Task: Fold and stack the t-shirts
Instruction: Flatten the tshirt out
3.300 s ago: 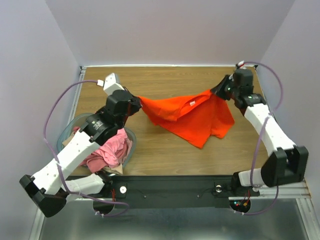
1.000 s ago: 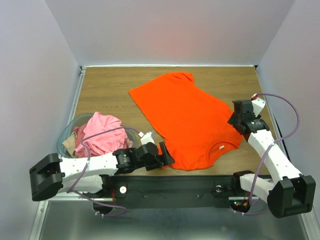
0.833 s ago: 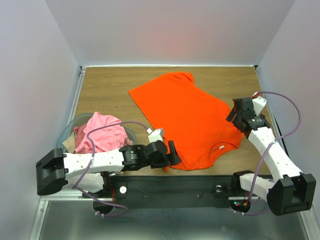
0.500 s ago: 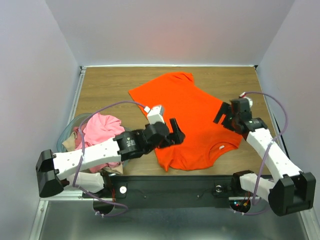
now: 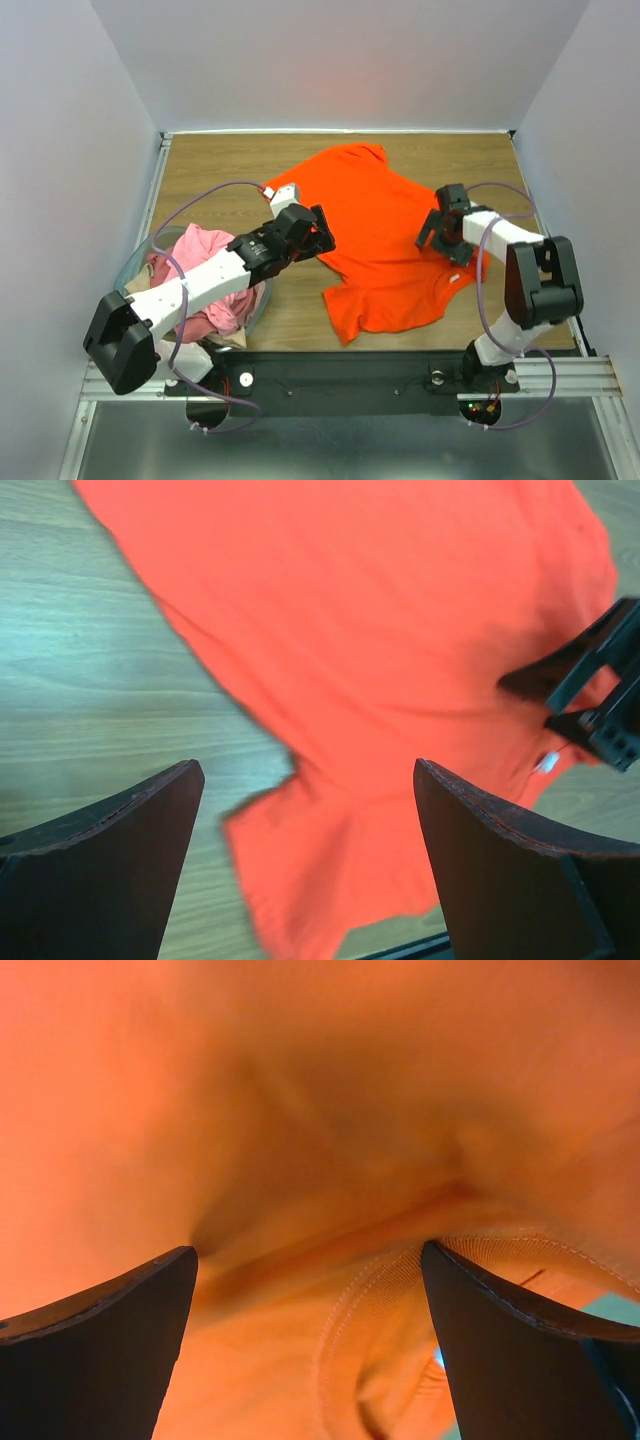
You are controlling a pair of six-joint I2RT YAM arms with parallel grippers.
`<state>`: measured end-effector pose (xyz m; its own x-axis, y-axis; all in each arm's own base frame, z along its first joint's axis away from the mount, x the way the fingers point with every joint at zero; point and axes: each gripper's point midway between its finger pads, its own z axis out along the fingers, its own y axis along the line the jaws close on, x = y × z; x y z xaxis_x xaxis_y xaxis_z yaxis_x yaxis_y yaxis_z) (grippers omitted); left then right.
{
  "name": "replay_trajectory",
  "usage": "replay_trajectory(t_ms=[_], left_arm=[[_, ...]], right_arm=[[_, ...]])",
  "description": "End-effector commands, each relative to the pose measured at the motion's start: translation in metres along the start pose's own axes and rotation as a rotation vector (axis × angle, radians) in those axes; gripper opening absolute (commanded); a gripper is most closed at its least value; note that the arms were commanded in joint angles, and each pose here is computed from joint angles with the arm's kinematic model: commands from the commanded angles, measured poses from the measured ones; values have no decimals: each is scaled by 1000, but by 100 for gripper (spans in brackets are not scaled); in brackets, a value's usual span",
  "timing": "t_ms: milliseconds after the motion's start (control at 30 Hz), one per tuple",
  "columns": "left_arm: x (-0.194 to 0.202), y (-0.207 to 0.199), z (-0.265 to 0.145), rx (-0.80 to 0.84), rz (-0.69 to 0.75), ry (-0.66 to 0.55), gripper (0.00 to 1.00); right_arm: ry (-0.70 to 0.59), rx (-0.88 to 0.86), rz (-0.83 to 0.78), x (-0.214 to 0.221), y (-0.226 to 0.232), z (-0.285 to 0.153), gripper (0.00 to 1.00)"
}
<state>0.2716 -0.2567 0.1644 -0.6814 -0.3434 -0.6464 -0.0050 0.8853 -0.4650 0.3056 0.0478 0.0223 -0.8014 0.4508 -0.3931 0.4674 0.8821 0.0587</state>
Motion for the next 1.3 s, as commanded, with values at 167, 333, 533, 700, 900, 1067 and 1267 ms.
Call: replay_trajectory(t_ms=[167,333,533,700,900,1067,1267], left_arm=[[-7,27,10,-56,6,8,98],[-5,26,26,-47,14,42,98],[0,45,62,-131,-12,98,98],[-10,53,95,-176,-85,91,98],[-43,73,131,-222,-177,33,93],[-55,91,147,-308,-182,11,86],[-38,88,154,-266,-188,56,78]], right_arm=[[-152,23,47,-158,-31,66,100],[-287,34,-168,-252,-16,91,100],[-445,-41,-246,-315,8,42,100],[-475,-286,-218,-293,37,-36,100],[-462,-301,-98,-233,12,-85,100],[-471,-298,70,-182,-11,-112,100],[-467,-197,243,-134,-49,-111,100]])
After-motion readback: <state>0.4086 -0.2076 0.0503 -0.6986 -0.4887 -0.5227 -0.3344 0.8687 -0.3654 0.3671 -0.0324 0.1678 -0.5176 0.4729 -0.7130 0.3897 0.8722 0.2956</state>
